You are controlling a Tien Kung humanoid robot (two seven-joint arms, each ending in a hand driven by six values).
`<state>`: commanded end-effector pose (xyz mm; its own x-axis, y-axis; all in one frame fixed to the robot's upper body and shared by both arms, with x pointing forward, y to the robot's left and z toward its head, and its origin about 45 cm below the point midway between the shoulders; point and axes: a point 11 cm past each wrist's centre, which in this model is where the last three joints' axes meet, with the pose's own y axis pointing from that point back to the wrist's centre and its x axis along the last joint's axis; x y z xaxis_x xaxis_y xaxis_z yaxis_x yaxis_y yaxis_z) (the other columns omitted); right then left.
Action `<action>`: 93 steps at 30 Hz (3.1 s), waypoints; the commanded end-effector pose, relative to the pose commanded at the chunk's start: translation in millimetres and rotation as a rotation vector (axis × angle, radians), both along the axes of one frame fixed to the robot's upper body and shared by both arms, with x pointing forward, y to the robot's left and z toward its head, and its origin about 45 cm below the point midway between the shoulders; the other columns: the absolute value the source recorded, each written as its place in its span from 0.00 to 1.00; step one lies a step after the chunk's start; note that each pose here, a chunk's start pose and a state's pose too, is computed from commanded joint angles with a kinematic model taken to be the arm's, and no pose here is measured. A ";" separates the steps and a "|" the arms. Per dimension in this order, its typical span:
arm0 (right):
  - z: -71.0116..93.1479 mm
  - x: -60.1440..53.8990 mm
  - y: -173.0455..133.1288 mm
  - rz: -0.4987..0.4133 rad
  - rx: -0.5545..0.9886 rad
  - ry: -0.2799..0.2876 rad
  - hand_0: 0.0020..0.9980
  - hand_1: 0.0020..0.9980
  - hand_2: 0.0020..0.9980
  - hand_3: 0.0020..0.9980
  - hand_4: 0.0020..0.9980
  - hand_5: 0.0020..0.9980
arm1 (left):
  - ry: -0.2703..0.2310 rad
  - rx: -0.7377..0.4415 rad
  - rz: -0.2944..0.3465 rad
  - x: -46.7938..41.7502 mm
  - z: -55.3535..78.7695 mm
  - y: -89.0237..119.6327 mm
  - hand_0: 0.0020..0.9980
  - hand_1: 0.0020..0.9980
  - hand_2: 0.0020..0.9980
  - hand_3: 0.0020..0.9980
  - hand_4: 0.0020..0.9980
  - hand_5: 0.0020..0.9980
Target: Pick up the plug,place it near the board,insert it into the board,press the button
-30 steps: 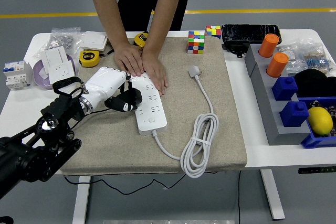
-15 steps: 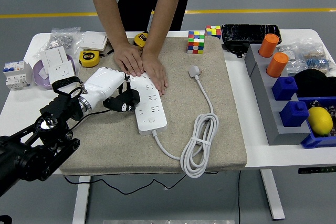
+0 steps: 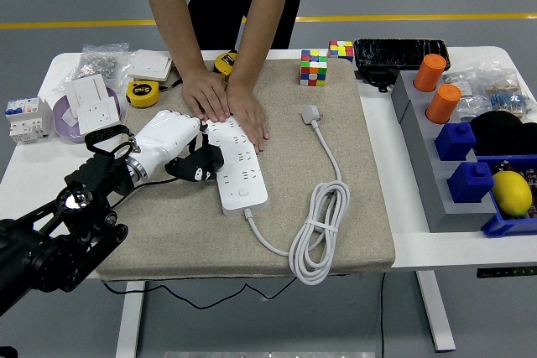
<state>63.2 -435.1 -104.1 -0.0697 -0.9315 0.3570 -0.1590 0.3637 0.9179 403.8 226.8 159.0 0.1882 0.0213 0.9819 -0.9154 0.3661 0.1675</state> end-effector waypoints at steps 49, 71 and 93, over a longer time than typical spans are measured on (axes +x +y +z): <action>-1.6 -3.4 3.1 -0.003 0.007 0.004 0.80 0.70 0.71 0.75 1.00 0.97 | -0.058 -0.937 0.299 -59.3 38.4 4.9 0.98 0.99 0.98 0.95 1.00 1.00; -1.5 -4.9 2.2 0.002 0.003 0.009 0.80 0.70 0.71 0.75 1.00 0.98 | 0.190 -0.916 0.451 -111.3 -45.1 7.0 1.00 0.99 0.95 0.93 1.00 1.00; -1.4 -2.1 2.9 -0.003 0.003 0.005 0.80 0.70 0.71 0.75 1.00 0.98 | 0.144 -0.538 0.257 -92.7 -43.4 -30.3 1.00 1.00 0.95 0.94 1.00 1.00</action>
<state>61.1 -432.1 -105.5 -0.0704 -0.9323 0.3547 -0.1530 0.3615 0.9198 311.0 196.5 115.6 0.2411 0.5691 0.7861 -0.9675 0.2043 0.1488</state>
